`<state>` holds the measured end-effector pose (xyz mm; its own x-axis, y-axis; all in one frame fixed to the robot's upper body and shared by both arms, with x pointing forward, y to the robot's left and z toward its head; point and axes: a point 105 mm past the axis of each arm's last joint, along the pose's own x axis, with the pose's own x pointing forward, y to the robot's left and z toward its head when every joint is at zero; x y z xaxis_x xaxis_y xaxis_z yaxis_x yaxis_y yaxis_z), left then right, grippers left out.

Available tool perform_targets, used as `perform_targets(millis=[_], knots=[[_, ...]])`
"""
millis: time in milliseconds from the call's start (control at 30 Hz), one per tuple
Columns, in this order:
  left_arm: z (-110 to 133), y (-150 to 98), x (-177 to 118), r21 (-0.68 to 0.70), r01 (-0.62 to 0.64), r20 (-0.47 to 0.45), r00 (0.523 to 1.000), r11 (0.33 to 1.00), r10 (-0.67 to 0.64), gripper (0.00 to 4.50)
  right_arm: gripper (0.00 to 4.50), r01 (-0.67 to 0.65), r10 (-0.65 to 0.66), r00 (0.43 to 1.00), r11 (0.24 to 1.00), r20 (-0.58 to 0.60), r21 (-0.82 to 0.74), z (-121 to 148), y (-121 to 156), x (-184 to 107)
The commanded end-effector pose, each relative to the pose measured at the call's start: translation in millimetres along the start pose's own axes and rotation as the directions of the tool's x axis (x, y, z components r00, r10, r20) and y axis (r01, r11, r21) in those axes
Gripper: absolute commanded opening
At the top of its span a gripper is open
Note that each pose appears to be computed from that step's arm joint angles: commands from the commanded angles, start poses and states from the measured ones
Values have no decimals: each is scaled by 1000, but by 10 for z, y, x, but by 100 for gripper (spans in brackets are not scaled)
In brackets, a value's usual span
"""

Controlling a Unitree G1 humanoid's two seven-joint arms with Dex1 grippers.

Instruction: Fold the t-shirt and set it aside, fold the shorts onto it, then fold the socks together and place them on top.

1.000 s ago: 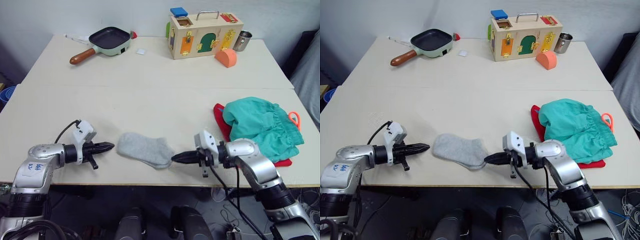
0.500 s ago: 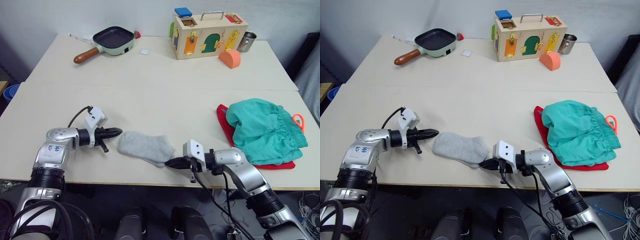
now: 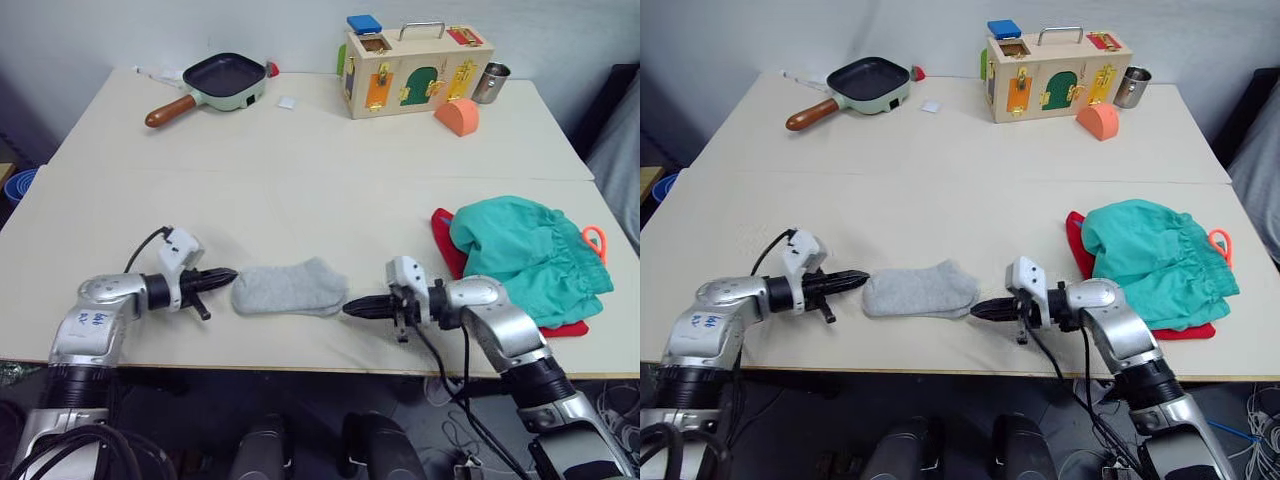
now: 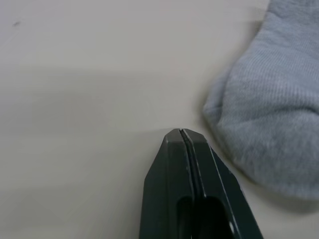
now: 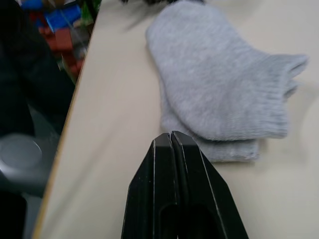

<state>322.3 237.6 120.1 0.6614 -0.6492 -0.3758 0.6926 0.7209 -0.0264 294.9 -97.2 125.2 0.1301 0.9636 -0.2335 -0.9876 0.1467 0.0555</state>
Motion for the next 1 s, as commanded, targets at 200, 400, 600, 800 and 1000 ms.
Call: perform_targets(millis=[200,400,600,800,1000], knots=[[303,-306,-253,-204,185,41,983,961,-181,248,266,88,-62,992,968,-114,235,212,-61,-93],[200,-292,-66,-225,144,-37,987,964,-156,251,400,171,-132,973,965,-192,201,173,-272,89],[175,-337,-1,-227,170,-59,980,959,-188,251,400,165,-131,974,969,-183,182,221,-309,230],[161,-347,17,-232,174,-55,980,957,-192,212,403,128,-100,984,974,-148,188,293,-250,302],[125,-393,65,-243,190,-58,976,951,-210,43,314,142,-118,983,975,-140,173,306,-266,321]])
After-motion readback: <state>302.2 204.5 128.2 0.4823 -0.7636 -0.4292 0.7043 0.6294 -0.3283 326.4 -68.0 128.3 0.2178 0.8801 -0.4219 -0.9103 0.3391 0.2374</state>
